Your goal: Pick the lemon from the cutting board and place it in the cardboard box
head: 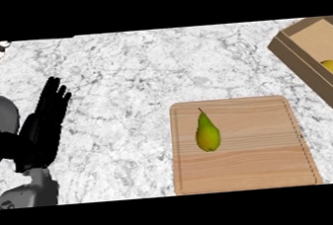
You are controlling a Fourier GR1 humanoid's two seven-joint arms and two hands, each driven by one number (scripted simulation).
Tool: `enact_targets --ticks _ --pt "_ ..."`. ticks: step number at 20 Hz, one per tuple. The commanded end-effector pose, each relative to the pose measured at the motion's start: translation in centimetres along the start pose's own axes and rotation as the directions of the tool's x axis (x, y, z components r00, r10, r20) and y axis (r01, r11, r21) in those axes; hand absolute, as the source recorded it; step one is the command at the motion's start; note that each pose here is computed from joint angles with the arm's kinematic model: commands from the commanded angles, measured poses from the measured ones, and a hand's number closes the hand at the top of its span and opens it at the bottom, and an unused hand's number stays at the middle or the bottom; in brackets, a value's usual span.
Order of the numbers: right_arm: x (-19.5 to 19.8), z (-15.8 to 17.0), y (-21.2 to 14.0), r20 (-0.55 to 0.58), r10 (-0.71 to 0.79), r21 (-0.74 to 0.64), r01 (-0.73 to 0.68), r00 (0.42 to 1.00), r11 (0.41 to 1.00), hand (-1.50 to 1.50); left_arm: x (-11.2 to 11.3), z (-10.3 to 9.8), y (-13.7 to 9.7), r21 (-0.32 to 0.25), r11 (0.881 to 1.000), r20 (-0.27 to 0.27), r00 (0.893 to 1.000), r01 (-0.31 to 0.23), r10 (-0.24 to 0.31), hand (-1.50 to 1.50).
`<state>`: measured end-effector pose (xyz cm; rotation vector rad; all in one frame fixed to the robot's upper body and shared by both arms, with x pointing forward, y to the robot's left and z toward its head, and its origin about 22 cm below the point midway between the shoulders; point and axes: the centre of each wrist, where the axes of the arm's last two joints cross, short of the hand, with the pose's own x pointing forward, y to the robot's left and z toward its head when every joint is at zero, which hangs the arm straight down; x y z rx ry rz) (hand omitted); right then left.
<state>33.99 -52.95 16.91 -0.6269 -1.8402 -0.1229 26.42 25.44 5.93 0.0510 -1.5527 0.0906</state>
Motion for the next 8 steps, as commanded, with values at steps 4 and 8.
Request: enact_targets --ticks 4,8 --pt "-1.2 2.6 -5.4 0.017 -0.064 -0.066 0.065 0.998 0.996 -1.50 -0.3 -0.4 1.0 0.011 1.000 0.020 1.000 -0.003 0.003 0.00" --pt "-1.4 3.3 -6.5 0.007 -0.042 -0.056 0.042 0.999 0.998 -1.50 0.1 -1.3 -0.9 -0.005 1.000 0.038 0.999 -0.014 0.014 0.00"
